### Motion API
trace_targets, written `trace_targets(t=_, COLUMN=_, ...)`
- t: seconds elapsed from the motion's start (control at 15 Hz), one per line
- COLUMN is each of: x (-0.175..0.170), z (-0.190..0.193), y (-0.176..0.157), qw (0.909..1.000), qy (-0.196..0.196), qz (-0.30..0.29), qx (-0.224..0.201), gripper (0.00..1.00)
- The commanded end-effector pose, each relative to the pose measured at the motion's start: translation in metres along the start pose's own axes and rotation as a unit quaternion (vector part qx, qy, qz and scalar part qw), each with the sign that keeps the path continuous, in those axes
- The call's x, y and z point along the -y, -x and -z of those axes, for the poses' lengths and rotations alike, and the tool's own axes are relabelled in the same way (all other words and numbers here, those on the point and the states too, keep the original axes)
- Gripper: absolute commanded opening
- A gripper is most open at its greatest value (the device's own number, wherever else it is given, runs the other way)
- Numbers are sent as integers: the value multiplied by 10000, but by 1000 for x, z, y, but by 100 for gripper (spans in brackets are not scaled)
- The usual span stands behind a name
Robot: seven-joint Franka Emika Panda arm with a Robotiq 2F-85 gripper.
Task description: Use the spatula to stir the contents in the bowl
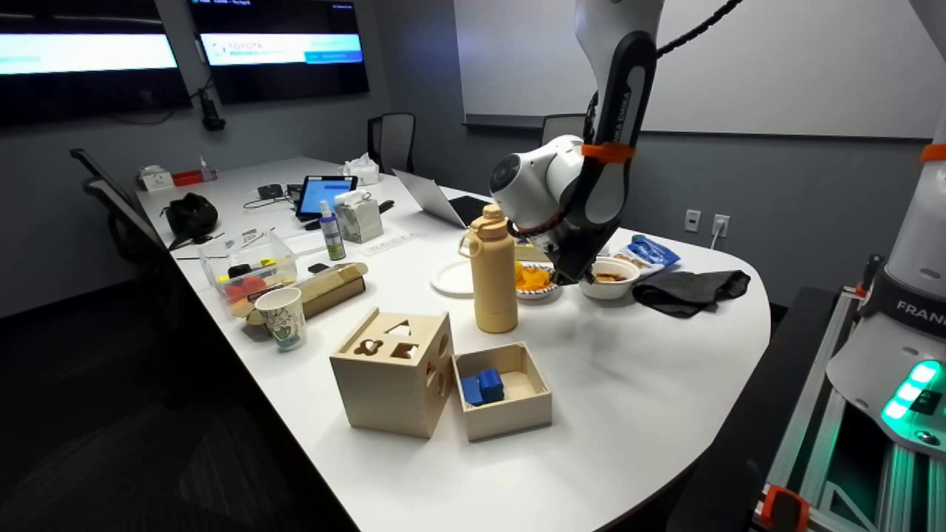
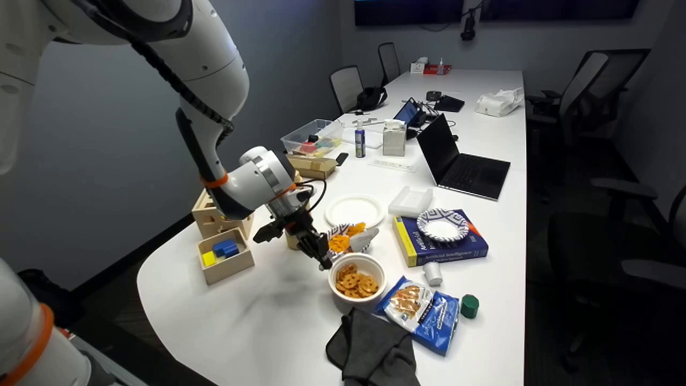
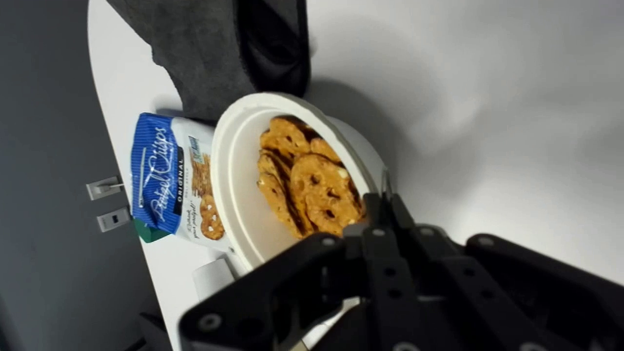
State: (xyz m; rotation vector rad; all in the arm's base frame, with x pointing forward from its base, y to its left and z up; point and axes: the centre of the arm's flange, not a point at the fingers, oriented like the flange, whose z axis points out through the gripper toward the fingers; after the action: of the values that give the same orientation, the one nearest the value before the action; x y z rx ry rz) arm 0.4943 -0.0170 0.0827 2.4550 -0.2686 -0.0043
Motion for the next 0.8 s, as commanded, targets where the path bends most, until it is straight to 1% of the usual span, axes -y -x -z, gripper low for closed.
trace_targets(t=0.0, x=-16, z=1, y=-3, qw=9984, qy=-534, qz=136, qx=90, gripper=1)
trace_targets(t=0.27, x=-31, z=-5, y=-6, qw=9944, qy=-1023, qz=197, qx=167, gripper=1)
trace_targets(t=0.4, x=-42, z=-5, y=-5, qw=9933, qy=-1138, qz=129, qx=166, gripper=1)
trace_targets(t=0.53, x=-58, z=5, y=2, qw=9929, qy=-1179, qz=57, qx=143, gripper=1)
trace_targets(t=0.73, x=-80, z=24, y=13, qw=9938, qy=-1104, qz=-12, qx=150, gripper=1)
